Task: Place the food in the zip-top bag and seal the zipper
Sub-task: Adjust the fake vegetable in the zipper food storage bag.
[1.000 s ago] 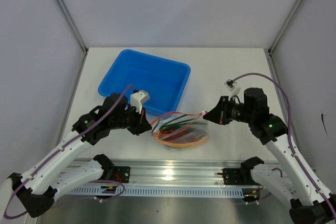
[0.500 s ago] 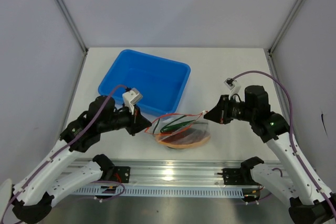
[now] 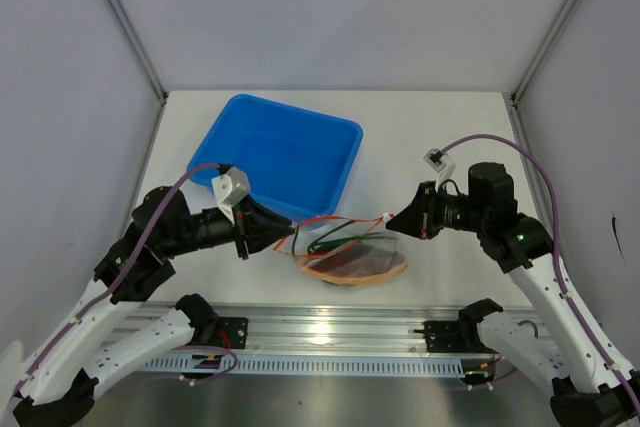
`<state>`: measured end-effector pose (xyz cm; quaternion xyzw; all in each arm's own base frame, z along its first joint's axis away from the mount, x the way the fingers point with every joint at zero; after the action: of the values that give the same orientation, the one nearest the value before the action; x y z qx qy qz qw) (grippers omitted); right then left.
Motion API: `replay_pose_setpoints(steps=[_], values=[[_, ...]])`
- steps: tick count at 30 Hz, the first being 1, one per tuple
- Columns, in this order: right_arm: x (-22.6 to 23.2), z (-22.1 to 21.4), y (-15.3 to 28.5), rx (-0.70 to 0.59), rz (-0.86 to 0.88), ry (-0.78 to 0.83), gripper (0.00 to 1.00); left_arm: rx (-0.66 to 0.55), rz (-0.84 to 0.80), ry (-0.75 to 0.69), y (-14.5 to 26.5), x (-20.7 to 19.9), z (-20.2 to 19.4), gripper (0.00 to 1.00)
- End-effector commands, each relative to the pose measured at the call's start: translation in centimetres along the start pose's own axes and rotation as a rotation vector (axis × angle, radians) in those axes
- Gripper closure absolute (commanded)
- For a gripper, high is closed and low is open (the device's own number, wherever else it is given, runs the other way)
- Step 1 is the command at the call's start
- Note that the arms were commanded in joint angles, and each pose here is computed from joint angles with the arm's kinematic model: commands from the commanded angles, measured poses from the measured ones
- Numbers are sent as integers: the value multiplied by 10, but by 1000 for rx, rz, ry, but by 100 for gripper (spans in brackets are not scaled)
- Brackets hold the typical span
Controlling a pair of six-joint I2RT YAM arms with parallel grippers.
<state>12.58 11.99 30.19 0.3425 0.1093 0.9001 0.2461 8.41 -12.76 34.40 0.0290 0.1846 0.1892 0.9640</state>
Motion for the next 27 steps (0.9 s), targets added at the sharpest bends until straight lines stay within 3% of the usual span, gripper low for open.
replay_pose_setpoints(steps=[1, 2, 3, 6, 8, 12, 17, 27], values=[[15, 17, 8, -70, 70, 80, 100, 22, -182, -83, -20, -15, 17, 73], [16, 18, 9, -69, 76, 83, 100, 19, -195, -113, -23, -19, 23, 67], [17, 19, 9, -69, 77, 87, 100, 35, -184, -127, -30, -24, 22, 52], [17, 18, 10, -66, 79, 88, 100, 122, -162, -166, -54, -26, 17, 48], [18, 18, 10, -69, 91, 89, 100, 157, -107, -164, -71, -18, 11, 50], [21, 20, 12, -76, 100, 102, 100, 178, -87, -154, -88, -11, 1, 66], [23, 21, 13, -81, 113, 107, 100, 192, -28, -149, -101, -4, -3, 59], [23, 19, 13, -80, 119, 108, 100, 217, -39, -150, -121, -5, -4, 61]])
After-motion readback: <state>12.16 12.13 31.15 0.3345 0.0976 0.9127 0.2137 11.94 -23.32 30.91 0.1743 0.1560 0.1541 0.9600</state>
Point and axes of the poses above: each gripper's point midway between its finger pads, its own y axis back along the fingers, its own x axis along the line the jaws close on, z = x × y, the point moved 10 cm from there along y, back along the fingers, and after that the axes turned 7 degrees about y, right-handed, at the moved point
